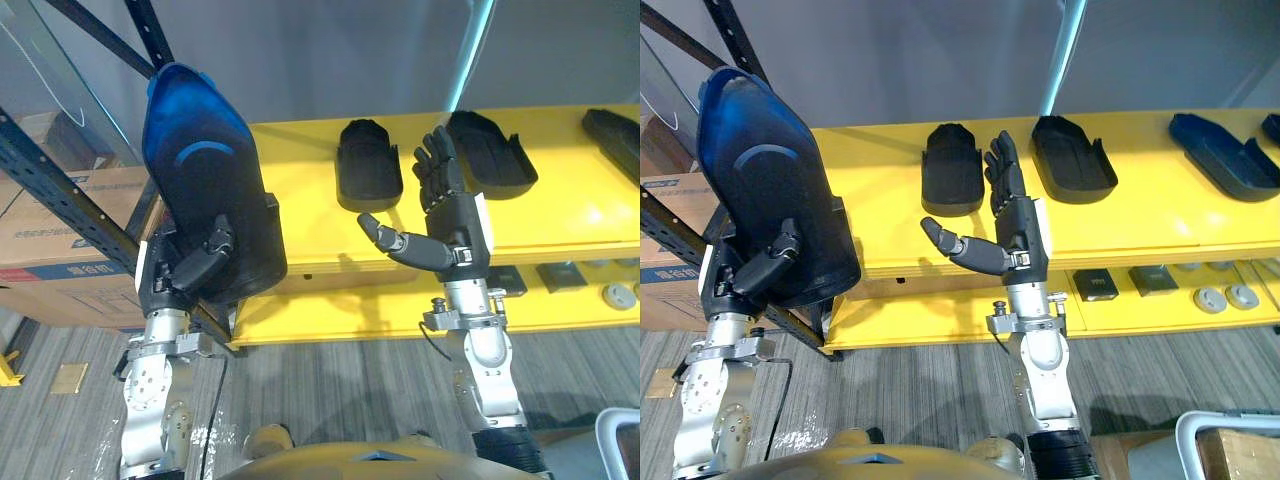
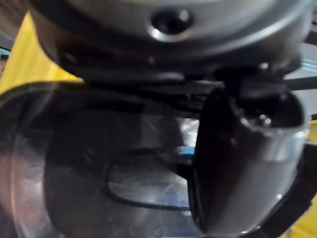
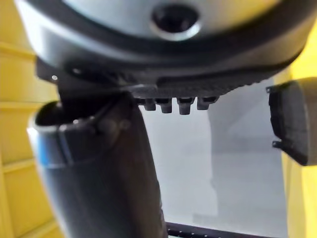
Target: Walk over and take three plastic housings, then place them on the shelf
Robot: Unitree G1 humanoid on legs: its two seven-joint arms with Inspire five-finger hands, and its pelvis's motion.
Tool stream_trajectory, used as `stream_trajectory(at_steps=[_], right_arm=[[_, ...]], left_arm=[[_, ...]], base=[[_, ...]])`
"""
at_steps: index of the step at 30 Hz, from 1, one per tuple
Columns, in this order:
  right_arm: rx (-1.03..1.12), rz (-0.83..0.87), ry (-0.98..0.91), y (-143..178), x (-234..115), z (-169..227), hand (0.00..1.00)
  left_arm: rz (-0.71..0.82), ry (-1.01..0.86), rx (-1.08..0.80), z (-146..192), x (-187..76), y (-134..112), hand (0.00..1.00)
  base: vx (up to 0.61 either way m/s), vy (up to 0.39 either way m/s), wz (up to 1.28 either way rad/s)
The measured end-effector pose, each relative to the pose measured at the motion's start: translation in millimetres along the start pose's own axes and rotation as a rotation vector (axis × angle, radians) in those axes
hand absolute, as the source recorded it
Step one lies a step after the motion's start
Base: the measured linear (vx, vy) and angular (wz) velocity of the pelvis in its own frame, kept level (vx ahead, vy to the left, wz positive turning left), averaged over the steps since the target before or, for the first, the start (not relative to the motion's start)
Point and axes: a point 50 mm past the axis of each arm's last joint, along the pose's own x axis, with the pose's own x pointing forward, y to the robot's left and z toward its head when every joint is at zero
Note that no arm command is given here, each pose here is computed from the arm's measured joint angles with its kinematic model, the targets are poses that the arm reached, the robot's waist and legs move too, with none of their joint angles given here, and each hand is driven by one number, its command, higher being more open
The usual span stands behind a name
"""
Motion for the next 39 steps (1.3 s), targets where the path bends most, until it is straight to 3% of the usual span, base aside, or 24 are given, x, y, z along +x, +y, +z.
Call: stream_trajectory(at_steps=[5, 11, 20, 32, 39], right_arm=[[0.048, 0.002, 0.059, -6, -4, -5, 1.0], [0.181, 0.163, 0.132, 11, -8, -8, 1.0], [0.193, 0.374, 0.065, 39, -2, 18, 1.0], [0.236, 0.504, 0.091, 63, -9, 25, 1.0], [0.246, 0.552, 0.12, 69, -12, 23, 1.0]], left_arm=[[0.07, -0.028, -0.004, 2, 11, 7, 0.0], [0.189, 0.012, 0.049, -9, 43, 37, 0.0], [0.179, -0.001, -0.016, 5, 94, 47, 0.0], [0.236, 0.214, 0.011, 13, 122, 81, 0.0], [0.262, 0.291, 0.003, 14, 120, 99, 0.0]], base=[[0.01, -0.038, -0.15], [-0.02, 0.002, -0.23], [-0.06, -0.01, -0.1], [-0.02, 0.0, -0.02], [0.0, -0.003, 0.03]])
